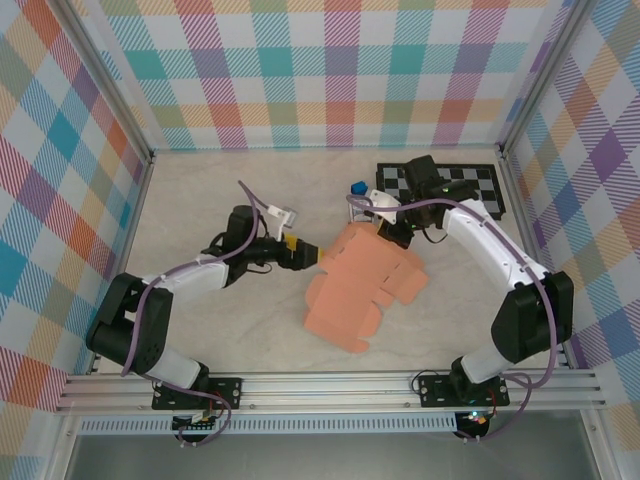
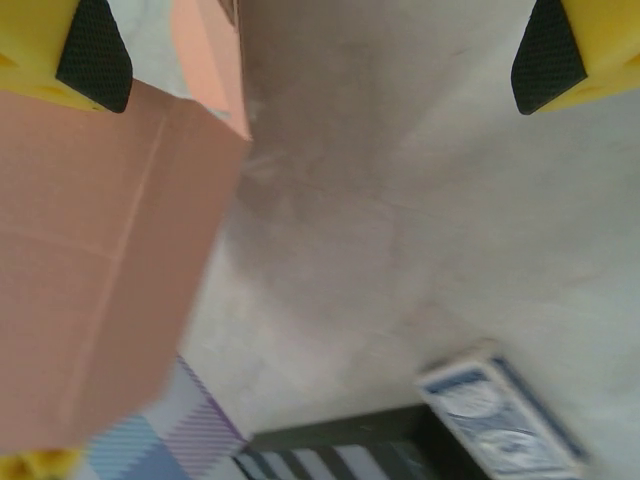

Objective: Fold the paper box

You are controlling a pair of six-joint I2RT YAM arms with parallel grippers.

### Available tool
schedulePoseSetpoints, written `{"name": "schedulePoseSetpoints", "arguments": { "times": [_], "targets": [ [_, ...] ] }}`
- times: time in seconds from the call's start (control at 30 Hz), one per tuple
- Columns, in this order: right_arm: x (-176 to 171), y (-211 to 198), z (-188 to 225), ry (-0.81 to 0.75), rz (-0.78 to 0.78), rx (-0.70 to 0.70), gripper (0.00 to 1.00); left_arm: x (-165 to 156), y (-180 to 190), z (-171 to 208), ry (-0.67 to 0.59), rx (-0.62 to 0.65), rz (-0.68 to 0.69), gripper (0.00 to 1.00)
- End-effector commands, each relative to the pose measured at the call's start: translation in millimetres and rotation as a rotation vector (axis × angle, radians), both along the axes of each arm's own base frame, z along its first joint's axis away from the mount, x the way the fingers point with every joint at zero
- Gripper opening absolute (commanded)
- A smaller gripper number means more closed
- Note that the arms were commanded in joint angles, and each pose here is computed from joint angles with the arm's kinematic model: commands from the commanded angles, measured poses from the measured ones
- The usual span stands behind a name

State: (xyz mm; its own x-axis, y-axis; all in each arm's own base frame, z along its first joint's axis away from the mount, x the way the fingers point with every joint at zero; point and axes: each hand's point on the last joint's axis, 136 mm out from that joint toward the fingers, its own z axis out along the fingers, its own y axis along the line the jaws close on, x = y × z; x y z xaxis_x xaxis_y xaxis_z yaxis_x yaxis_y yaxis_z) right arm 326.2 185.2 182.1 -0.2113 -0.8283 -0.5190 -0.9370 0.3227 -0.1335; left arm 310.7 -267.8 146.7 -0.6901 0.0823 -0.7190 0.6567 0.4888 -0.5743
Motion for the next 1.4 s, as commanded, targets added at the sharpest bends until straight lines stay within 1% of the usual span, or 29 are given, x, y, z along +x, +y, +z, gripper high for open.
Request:
{"name": "schedulePoseSetpoints", "arguments": {
  "times": [0.0,0.03,0.1,0.13,0.2,0.3,0.43,0.47,0.53,0.6,0.7,0.83,0.9,0.93,1.0,1.13,1.27,1.37],
  "targets": [
    [3.8,3.6,-6.6,-0.005,0.044,0.035,0.01,-14.4,-21.6,18.8,-0.102,-0.057,-0.096,1.00],
    [4.7,4.5,-5.9,-0.003,0.040,0.047,0.01,-17.7,-24.3,16.1,-0.100,-0.048,-0.105,0.99],
    [8.2,4.0,-4.7,0.001,0.021,0.063,0.01,-19.9,-23.0,6.8,-0.083,-0.030,-0.101,0.93],
    [8.9,2.8,-5.9,0.010,0.013,0.065,0.01,-19.4,-20.6,2.5,-0.077,-0.018,-0.089,0.93],
    [9.7,-1.6,-9.5,0.024,0.007,0.061,0.02,-13.5,-13.9,3.1,-0.072,-0.028,-0.042,0.93],
    [8.9,-9.1,-21.0,0.034,0.011,0.012,0.02,-6.8,-8.0,19.4,-0.080,-0.074,-0.005,1.00],
    [2.1,-10.1,-29.1,0.051,0.053,-0.007,0.02,-9.7,-1.9,48.1,-0.217,-0.038,-0.030,1.00],
    [0.9,-8.9,-29.4,0.050,0.064,-0.005,0.02,-7.9,0.9,52.8,-0.258,-0.007,-0.026,1.00],
    [-3.0,-5.7,-28.8,0.047,0.096,-0.002,0.02,-2.0,3.7,53.8,-0.289,0.058,-0.021,1.00],
    [-6.4,-1.8,-27.2,0.032,0.132,-0.011,0.03,2.8,-0.9,48.0,-0.280,0.093,-0.058,1.00],
    [-9.0,0.1,-30.7,0.017,0.166,-0.060,0.03,0.1,-20.6,45.8,-0.241,0.071,-0.151,1.00],
    [-6.3,-2.1,-35.9,0.031,0.149,-0.106,0.03,-13.1,-45.6,40.1,-0.245,0.103,-0.248,1.00],
    [-6.9,-2.7,-38.3,0.038,0.150,-0.119,0.03,-14.7,-51.4,39.5,-0.242,0.099,-0.258,0.98],
    [-7.5,-2.2,-38.0,0.037,0.152,-0.118,0.03,-14.7,-53.0,38.5,-0.236,0.097,-0.259,0.96],
    [-8.2,-1.3,-37.3,0.032,0.157,-0.114,0.03,-15.9,-55.0,33.3,-0.209,0.089,-0.271,0.88],
    [-8.4,-1.5,-33.1,0.001,0.165,-0.109,0.04,-20.5,-59.1,23.3,-0.160,0.081,-0.310,0.80],
    [-11.1,-1.5,-33.5,-0.016,0.187,-0.111,0.04,-13.6,-63.3,15.1,-0.109,0.098,-0.307,0.54],
    [-10.8,-3.0,-35.1,-0.024,0.188,-0.119,0.05,-12.0,-66.1,10.4,-0.067,0.099,-0.311,0.43]
  ]
}}
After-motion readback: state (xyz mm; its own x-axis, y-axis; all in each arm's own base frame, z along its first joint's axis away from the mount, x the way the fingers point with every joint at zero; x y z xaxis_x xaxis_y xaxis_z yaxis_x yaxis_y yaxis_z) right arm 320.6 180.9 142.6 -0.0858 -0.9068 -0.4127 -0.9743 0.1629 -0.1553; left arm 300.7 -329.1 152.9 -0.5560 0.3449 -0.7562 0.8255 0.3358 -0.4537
